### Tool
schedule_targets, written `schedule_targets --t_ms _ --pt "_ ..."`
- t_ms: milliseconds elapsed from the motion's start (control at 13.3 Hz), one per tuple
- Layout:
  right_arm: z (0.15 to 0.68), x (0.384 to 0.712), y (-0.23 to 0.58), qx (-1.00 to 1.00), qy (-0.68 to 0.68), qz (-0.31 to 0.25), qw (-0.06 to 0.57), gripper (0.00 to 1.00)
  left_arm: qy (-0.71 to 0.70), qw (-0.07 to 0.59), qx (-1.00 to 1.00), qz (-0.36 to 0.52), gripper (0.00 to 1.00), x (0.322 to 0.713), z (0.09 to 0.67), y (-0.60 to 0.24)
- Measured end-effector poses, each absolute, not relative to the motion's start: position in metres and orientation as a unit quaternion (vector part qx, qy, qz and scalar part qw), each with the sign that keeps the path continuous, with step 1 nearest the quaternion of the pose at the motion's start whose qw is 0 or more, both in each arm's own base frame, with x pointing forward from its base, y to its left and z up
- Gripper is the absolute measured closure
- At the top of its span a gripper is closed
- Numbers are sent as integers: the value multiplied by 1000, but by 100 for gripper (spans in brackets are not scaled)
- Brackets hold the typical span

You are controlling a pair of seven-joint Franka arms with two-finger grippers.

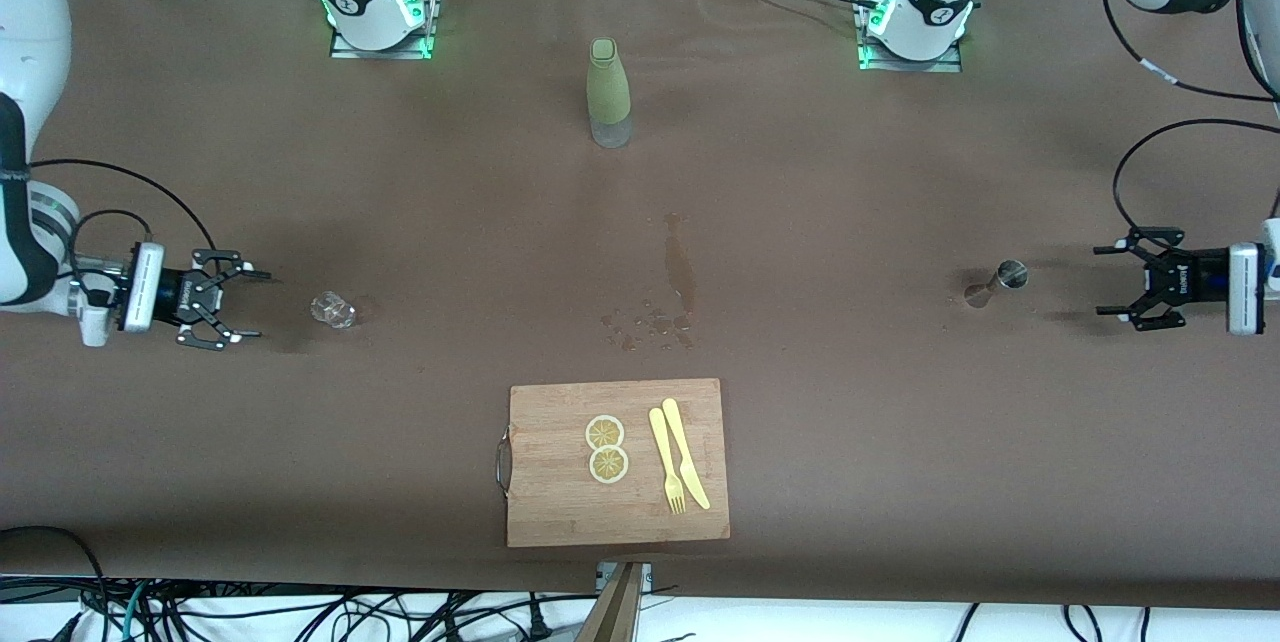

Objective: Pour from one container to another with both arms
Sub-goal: 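Reach the right gripper to the glass cup while the left gripper reaches the jigger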

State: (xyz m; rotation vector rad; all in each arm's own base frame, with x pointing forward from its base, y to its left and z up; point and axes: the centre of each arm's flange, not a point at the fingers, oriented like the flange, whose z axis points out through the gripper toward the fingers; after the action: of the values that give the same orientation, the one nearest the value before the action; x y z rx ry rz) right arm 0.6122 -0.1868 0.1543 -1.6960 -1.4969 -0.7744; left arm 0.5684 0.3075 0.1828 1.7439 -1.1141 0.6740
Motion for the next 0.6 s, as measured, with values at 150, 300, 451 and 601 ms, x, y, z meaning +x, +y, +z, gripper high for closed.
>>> schedule_targets --t_ms 150,300,451,601 --pt "130 615 -171 -646 -579 -323 379 0 -464 470 664 350 0 564 137 300" --pt "111 615 -151 -627 -583 -333 394 0 -478 465 626 404 0 559 102 291" --pt "95 613 -135 -613 -588 -338 405 0 -493 467 598 425 0 556 92 284" --pt "87 612 -124 -603 -591 -341 413 0 -506 471 573 440 0 556 93 277"
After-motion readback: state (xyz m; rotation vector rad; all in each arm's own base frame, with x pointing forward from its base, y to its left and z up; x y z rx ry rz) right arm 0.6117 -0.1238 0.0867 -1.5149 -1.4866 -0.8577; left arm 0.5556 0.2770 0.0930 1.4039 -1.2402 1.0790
